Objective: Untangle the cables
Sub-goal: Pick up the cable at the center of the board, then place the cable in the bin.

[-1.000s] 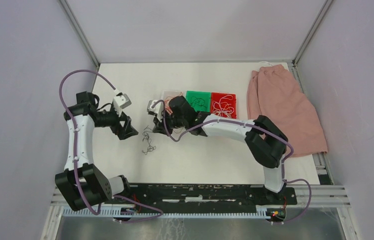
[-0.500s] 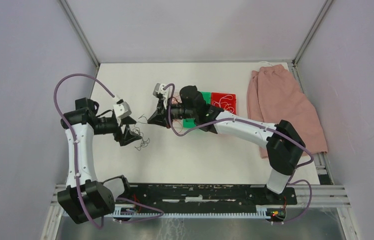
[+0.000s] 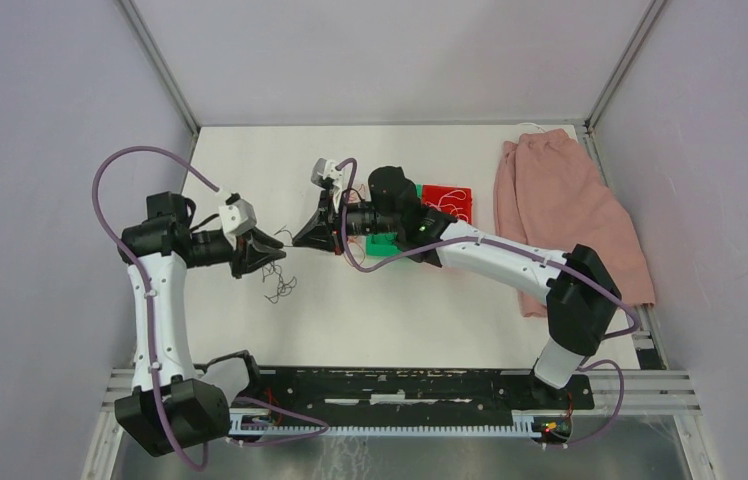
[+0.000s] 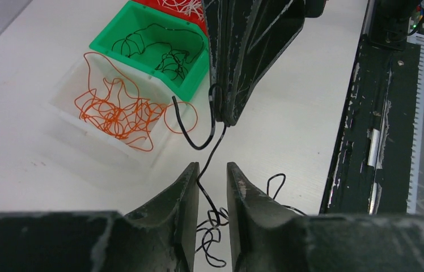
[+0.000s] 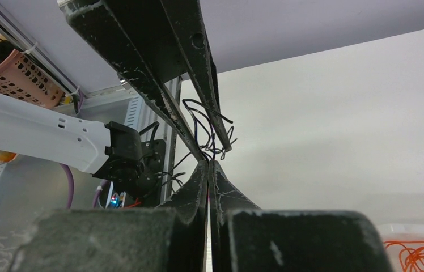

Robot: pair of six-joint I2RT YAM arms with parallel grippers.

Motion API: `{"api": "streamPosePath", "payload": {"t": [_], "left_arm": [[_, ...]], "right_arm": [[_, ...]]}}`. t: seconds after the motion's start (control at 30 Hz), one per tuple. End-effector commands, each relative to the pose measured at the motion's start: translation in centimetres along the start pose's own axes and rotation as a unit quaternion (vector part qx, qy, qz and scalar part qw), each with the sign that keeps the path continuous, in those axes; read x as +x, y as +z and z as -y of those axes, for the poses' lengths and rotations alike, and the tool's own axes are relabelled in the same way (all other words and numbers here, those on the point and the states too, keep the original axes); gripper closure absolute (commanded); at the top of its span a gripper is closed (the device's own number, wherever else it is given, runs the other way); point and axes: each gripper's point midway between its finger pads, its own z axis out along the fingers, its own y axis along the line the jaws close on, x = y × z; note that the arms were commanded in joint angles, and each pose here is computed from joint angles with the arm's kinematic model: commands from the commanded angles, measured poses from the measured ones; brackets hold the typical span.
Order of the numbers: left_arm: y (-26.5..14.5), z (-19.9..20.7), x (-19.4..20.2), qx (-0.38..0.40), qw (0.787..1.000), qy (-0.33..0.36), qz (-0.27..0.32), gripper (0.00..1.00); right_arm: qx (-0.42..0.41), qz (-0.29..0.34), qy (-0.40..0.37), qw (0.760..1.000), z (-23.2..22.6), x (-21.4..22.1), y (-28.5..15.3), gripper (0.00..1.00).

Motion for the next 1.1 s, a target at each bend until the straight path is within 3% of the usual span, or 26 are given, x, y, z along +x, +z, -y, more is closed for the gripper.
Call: {"api": "streamPosePath", "payload": {"t": [0.0, 0.13, 0.2, 0.37, 0.43, 0.6, 0.77, 1.07], "left_arm": [[0.2, 0.4, -2.5, 0.012, 0.999, 0.0, 0.038, 0.75], [0.6, 0.9, -1.7, 0.021, 0.999, 0.004, 0.025, 0.94], [0.7, 1.0, -1.5, 0.023, 0.999, 0.003, 0.023, 0.97], [0.6, 0.7, -3.0, 0.014, 0.999, 0.005, 0.042, 0.97], [0.5, 0.5, -4.1, 0.01, 0.998, -0.002, 0.059, 0.97], [0.4, 1.1, -6.7, 0.024, 0.995, -0.014, 0.1, 0.97], [0.4, 1.8, -8.1, 0.04, 0.991, -0.027, 0.122, 0.97], [0.2, 2.3, -9.9, 0.072, 0.986, -0.037, 0.147, 0.97]], "right_arm": [[-0.028, 0.04, -0.018, 0.999, -2.0, -3.4, -0.8, 1.0], [-0.023, 0.061, -0.016, 0.998, -2.2, -4.4, -1.2, 1.0], [-0.02, 0.075, -0.012, 0.997, -2.4, -4.9, -1.4, 0.97], [0.015, 0.118, 0.022, 0.993, -1.4, -5.3, -2.1, 0.55], [0.028, 0.152, 0.046, 0.987, -0.7, -5.3, -2.9, 0.45], [-0.01, 0.224, 0.088, 0.97, -1.4, -5.2, -4.9, 0.4], [-0.069, 0.246, 0.102, 0.961, -3.1, -5.8, -5.0, 0.36], [-0.178, 0.268, 0.124, 0.939, -6.5, -7.5, -3.1, 0.38]]}}
